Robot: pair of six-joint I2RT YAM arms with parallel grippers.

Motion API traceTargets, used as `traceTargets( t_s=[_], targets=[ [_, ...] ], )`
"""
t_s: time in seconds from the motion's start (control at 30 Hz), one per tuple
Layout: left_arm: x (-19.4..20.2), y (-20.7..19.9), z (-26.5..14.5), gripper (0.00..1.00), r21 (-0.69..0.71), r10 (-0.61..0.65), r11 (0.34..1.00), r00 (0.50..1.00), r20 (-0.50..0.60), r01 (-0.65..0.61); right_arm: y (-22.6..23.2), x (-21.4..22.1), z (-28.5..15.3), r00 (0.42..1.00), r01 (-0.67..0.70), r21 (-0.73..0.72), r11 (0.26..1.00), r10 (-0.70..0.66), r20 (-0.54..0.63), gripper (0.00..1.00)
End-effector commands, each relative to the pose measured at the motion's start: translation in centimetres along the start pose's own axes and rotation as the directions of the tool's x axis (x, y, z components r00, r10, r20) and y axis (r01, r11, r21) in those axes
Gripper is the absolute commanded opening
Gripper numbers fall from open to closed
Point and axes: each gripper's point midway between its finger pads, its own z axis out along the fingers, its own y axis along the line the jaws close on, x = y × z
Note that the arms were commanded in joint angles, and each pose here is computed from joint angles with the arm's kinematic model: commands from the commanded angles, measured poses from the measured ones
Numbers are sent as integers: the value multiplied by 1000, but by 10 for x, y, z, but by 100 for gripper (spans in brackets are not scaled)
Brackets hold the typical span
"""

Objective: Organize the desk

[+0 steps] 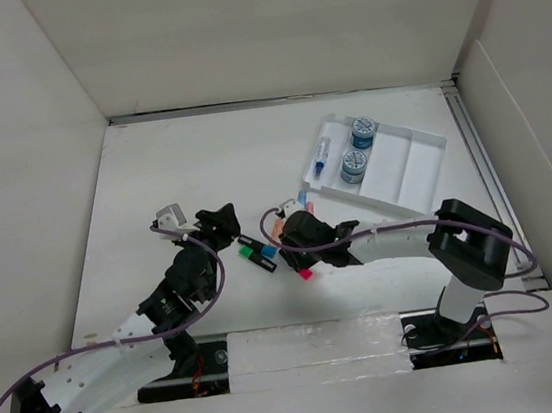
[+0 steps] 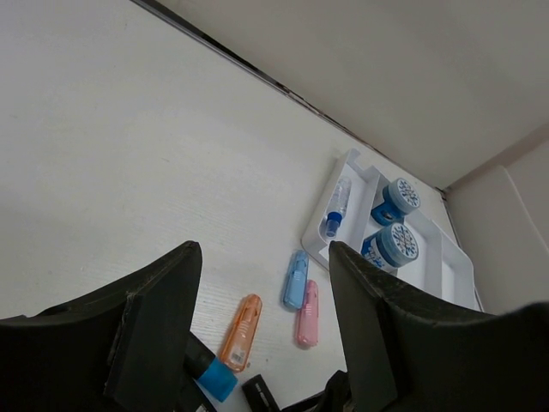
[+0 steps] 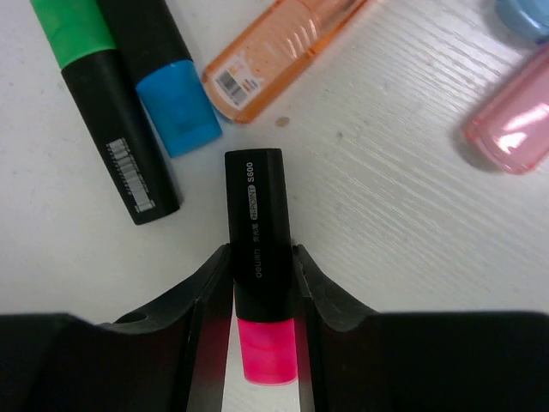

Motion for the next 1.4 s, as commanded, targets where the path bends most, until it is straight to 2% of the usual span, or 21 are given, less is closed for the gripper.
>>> traceTargets(
  t_s=[0.0, 0.07, 0.13, 0.17, 0.23, 0.27, 0.37, 0.4, 0.53, 0.6, 0.63, 0.77, 0.93, 0.97, 1.0, 1.07, 1.1, 1.17, 1.23, 1.27, 1.37],
  targets=[
    [-17, -14, 1, 57, 23, -45, 999, 999, 30, 45, -20, -49, -46, 978, -89, 77, 993, 73, 193, 5],
    [-17, -14, 1, 57, 27, -45, 999, 999, 27, 45, -40, -68, -56, 959, -138, 116, 984, 103, 263, 5],
    [-17, -16, 0, 57, 44, -58, 997, 998, 28, 56, -62, -107, -95, 895, -235, 108, 966, 171, 411, 7],
    [-17, -17, 0, 57, 47, -60, 997, 998, 29, 58, -97, -120, -107, 850, -326, 158, 932, 216, 480, 8],
    [-17, -19, -1, 57, 58, -62, 996, 998, 20, 61, -135, -145, -140, 736, -468, 136, 873, 300, 606, 12],
    [-16, -20, -1, 57, 65, -66, 996, 998, 14, 65, -177, -149, -153, 672, -561, 168, 811, 328, 664, 12],
    [-15, -25, -3, 57, 93, -73, 993, 997, 2, 72, -234, -147, -176, 531, -714, 163, 681, 375, 760, 13],
    [-15, -25, -3, 57, 96, -76, 992, 997, 4, 75, -267, -148, -188, 458, -774, 155, 614, 374, 806, 13],
    [-13, -27, -3, 58, 97, -71, 993, 997, -10, 72, -336, -122, -188, 357, -884, 162, 438, 411, 838, 14],
    [-13, -26, -3, 58, 99, -73, 992, 997, -5, 73, -356, -107, -172, 366, -901, 189, 391, 450, 815, 14],
    [-13, -26, -3, 58, 98, -70, 993, 998, -6, 70, -372, -101, -175, 349, -915, 193, 355, 454, 820, 14],
    [-15, -26, -4, 58, 98, -74, 992, 997, -4, 74, -388, -89, -160, 368, -918, 218, 332, 507, 780, 15],
    [-16, -26, -4, 58, 95, -73, 993, 997, -2, 73, -396, -82, -161, 400, -910, 262, 320, 516, 758, 23],
    [-15, -25, -4, 58, 93, -72, 993, 997, 0, 72, -396, -81, -163, 408, -907, 271, 322, 514, 755, 27],
    [-15, -24, -3, 59, 91, -70, 993, 998, 3, 70, -397, -78, -164, 409, -908, 277, 315, 518, 751, 39],
    [-15, -24, -3, 60, 88, -68, 994, 998, 1, 68, -398, -77, -168, 414, -905, 277, 323, 515, 750, 55],
    [-15, -25, -3, 60, 88, -66, 994, 998, -3, 66, -399, -74, -170, 413, -906, 281, 317, 515, 751, 68],
    [-14, -25, -3, 62, 89, -65, 994, 998, -4, 65, -396, -78, -176, 415, -902, 271, 336, 506, 756, 74],
    [-14, -24, -2, 64, 88, -62, 994, 998, 2, 62, -392, -82, -181, 421, -896, 262, 359, 497, 759, 75],
    [-13, -23, -2, 64, 82, -61, 995, 998, 2, 60, -385, -92, -189, 418, -888, 231, 398, 489, 765, 73],
    [-15, -22, -1, 64, 68, -57, 996, 998, 6, 57, -336, -127, -190, 485, -786, 146, 601, 452, 749, 31]
  ],
)
